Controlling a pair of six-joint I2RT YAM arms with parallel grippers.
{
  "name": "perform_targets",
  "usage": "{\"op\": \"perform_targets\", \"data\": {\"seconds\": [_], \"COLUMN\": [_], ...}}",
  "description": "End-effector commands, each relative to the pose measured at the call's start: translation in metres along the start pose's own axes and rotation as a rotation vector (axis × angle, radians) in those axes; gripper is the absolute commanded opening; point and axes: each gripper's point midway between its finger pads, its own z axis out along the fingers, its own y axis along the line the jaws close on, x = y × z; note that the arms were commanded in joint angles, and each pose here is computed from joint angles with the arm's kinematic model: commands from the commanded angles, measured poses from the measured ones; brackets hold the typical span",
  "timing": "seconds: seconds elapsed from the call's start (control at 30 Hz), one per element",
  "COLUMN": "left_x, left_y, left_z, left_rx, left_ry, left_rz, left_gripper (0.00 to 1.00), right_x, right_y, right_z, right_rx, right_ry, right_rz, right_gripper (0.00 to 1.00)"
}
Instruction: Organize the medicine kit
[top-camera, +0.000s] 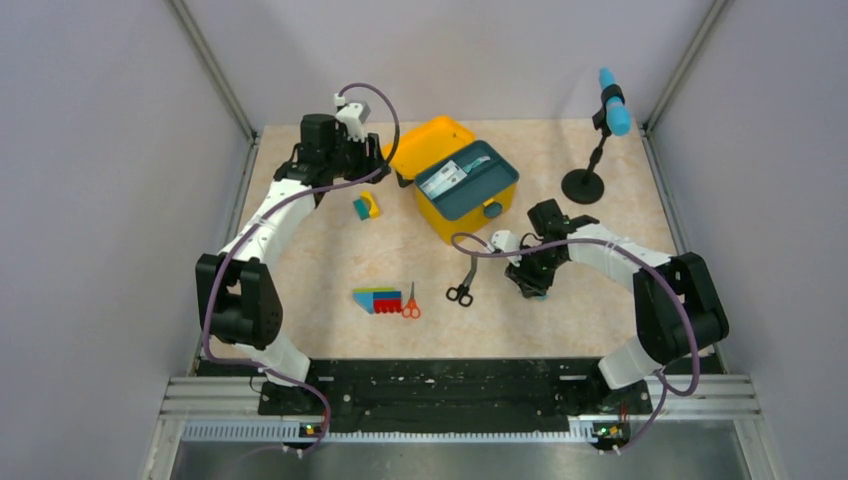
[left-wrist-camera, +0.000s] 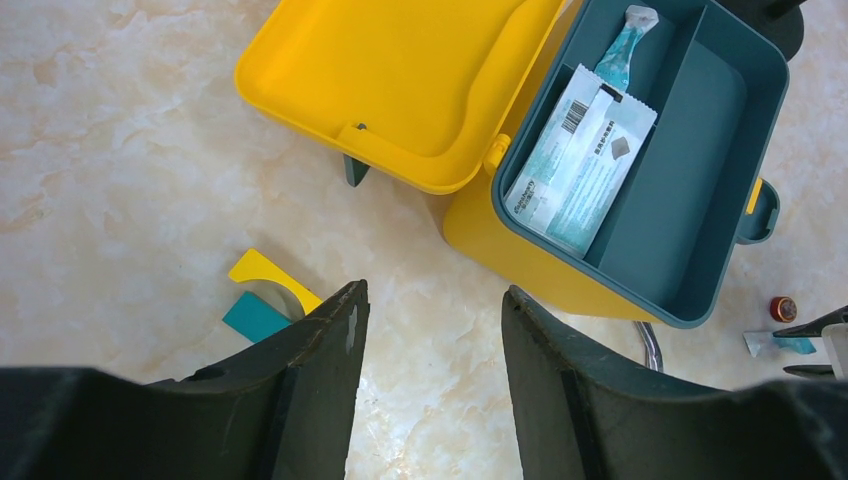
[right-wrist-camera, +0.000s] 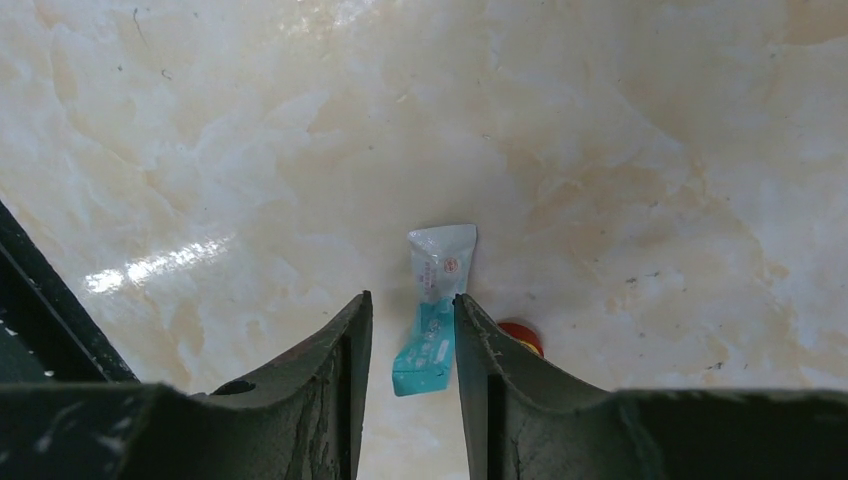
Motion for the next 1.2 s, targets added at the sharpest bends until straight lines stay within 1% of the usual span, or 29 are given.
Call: {"op": "perform_targets", "data": {"seconds": [0.0,0.23,0.33,0.4,0.43,0.53,0.6,0.67,0.73,0.87,0.93,1.03,1.1,1.17], "left_x": [-0.021,-0.025,-0.026,-0.026,-0.027,-0.028,-0.027,-0.026,-0.026,-0.026,-0.028,-0.029,-0.028,-0.028], "left_y": [-0.006,-0.008,-0.009,-0.009,-0.009,-0.009,-0.009,-0.01,-0.01,-0.01,-0.011,-0.011,-0.01,-0.011], "left_z": [-0.013,-0.013,-0.013,-0.013,-0.013,-0.014,-0.015,-0.015,-0.015,-0.014,-0.014,-0.015,-0.015,-0.017], "left_rx": [0.006,0.013,0.015,0.017,0.018,0.015,0.016,0.017,0.019,0.022,0.024,0.025,0.021,0.022], "left_ry": [-0.066,-0.074,-0.076,-0.078,-0.079,-0.082,-0.08,-0.078,-0.08,-0.082,-0.089,-0.096,-0.096,-0.098], "left_rz": [0.01,0.004,0.002,0.0,0.0,0.003,0.005,0.003,0.001,0.002,0.002,0.005,0.005,0.008], "left_gripper": [0.57,0.57,0.57,0.57,0.57,0.57,0.57,0.57,0.57,0.57,0.57,0.57,0.57,0.57], "right_x": [0.007,0.018,0.02,0.017,0.013,-0.016,-0.048,-0.083,-0.106,-0.143,-0.16,-0.195,-0.219,-0.236], "right_y": [0.003,-0.002,-0.005,-0.006,-0.007,-0.011,-0.012,-0.011,-0.008,-0.033,-0.056,-0.092,-0.113,-0.131], "right_z": [0.006,0.019,0.023,0.022,0.019,-0.002,-0.027,-0.057,-0.084,-0.12,-0.132,-0.15,-0.155,-0.154], "right_rx": [-0.013,0.033,0.058,0.064,0.066,0.076,0.08,0.089,0.091,0.2,0.279,0.425,0.518,0.57], "right_ry": [0.041,0.099,0.108,0.102,0.09,0.014,-0.095,-0.213,-0.283,-0.322,-0.336,-0.395,-0.431,-0.435], "right_rz": [-0.057,-0.095,-0.098,-0.098,-0.101,-0.128,-0.165,-0.264,-0.383,-0.638,-0.75,-0.883,-0.975,-1.051], "right_gripper": [0.35,0.17,0.13,0.06,0.0,0.0,0.0,0.0,0.0,0.0,0.0,0.0,0.0,0.0]}}
